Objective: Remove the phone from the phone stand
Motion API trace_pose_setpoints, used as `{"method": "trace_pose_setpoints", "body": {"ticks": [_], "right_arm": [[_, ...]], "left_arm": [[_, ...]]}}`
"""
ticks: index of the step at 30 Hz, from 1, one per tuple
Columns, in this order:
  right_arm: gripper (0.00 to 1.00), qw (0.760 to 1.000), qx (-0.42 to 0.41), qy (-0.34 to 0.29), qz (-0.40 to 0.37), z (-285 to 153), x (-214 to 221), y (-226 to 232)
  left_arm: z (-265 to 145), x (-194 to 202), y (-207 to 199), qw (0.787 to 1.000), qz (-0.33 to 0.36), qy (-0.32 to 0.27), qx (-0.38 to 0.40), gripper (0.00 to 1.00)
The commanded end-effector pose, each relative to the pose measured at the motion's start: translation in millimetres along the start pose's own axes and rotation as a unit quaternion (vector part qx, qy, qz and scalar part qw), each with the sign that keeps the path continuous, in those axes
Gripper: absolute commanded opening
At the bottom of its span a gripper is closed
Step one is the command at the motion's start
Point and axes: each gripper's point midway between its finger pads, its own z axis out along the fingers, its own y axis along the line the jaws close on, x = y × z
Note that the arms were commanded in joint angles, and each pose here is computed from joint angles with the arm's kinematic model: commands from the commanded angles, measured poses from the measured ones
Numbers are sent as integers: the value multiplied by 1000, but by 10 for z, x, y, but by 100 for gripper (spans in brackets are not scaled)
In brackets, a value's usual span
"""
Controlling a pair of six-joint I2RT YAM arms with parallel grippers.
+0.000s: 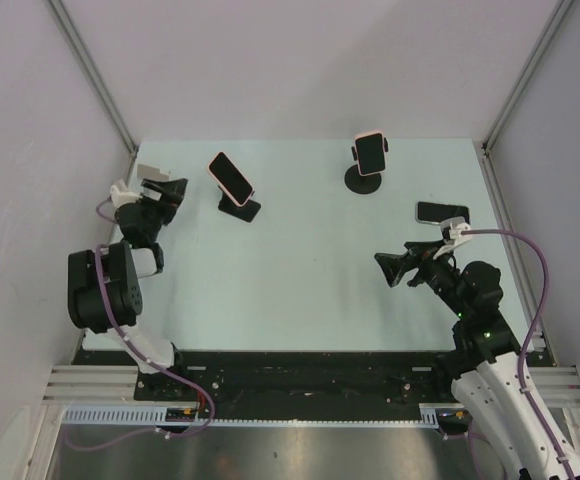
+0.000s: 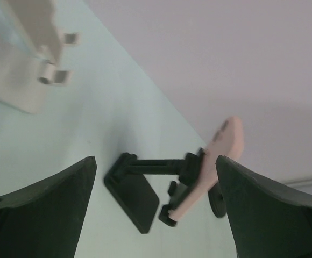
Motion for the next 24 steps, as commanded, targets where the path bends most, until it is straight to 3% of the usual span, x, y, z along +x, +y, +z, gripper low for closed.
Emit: {"method": "trace_pose_setpoints", "body": {"ticks": [1,6,11,24], "right_arm": [[98,1000,1,-14,-8,-30,-79,17],[97,1000,0,-14,-10,-24,-74,20],[96,1000,3,-11,-10,-3,-58,-3],[96,1000,3,-2,-11,31,-24,-19]], "left_arm": [[20,23,-712,995,51,-12,80,98],[119,144,-1121,982,118,15,149,97],[199,275,-1285,970,151,40,184,94],[560,600,-1076,965,191,87,159,74]]}}
